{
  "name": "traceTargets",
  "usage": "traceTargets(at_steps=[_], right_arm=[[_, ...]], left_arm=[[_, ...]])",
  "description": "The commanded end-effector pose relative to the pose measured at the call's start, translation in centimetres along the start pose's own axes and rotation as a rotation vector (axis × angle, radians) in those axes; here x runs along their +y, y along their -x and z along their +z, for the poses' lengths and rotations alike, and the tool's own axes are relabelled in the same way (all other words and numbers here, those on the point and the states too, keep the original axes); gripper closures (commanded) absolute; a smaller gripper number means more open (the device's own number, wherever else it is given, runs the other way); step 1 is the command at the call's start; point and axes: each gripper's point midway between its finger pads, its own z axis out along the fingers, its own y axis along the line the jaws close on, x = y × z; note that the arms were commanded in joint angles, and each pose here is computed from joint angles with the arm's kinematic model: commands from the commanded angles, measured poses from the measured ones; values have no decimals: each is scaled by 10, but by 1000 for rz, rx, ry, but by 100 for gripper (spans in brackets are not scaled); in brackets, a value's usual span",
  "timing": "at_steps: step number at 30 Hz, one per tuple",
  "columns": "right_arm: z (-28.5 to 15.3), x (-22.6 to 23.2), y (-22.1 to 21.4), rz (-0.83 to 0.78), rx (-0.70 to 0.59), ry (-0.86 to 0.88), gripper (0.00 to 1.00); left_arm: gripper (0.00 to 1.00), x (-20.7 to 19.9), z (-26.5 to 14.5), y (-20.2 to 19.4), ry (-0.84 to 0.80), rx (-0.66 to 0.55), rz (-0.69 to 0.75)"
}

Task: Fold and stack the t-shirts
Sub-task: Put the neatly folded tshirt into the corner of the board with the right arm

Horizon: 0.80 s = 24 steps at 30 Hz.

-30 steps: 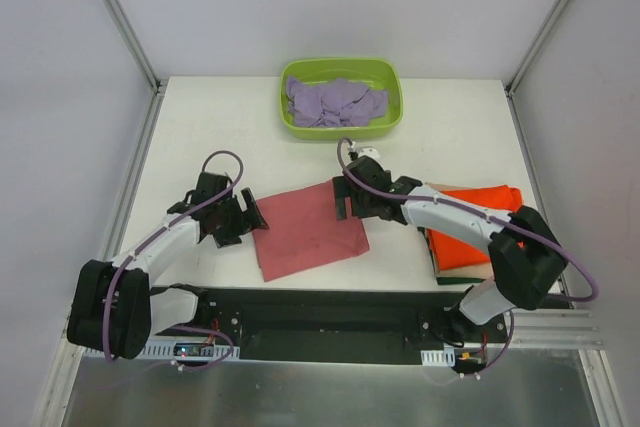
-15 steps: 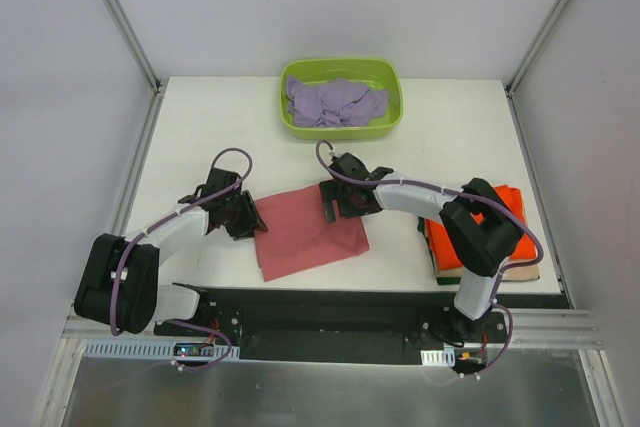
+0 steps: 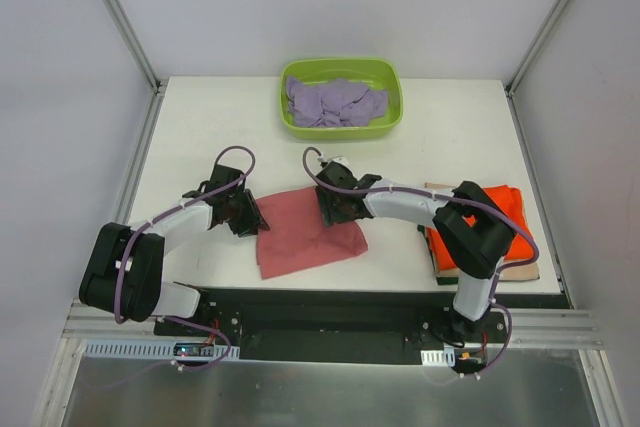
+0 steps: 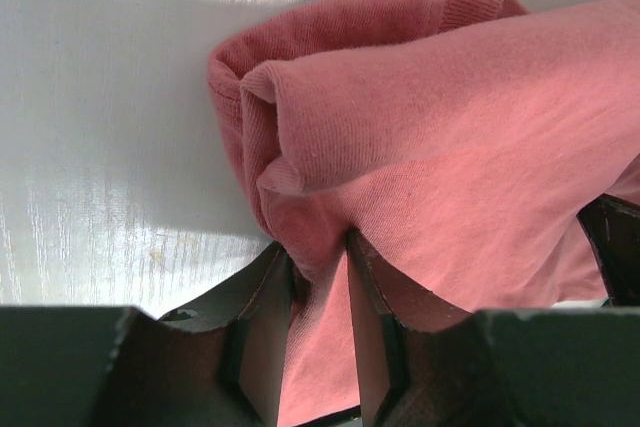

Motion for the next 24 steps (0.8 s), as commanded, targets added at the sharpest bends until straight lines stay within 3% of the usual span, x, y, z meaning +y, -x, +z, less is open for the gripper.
traceTargets(at_steps=[1,2,9,14,24], right_arm=[[12,0,-29,-54,82,-62,49],[13,0,-28,-59,77,-68,59],[-2,-19,-9,-100,-6,-152,99],[-33,-32,0,-213,-80,-199,99],[-109,-123,-3,-278,-138,-588,100]], left_arm=[[72,38,9,-18,157,40,-1],[72,38,9,-17,157,38,0],[63,28,5,-18,122,37,20],[54,19,0,-20,79,36,50],[37,8,-11,-24,3,13,93]])
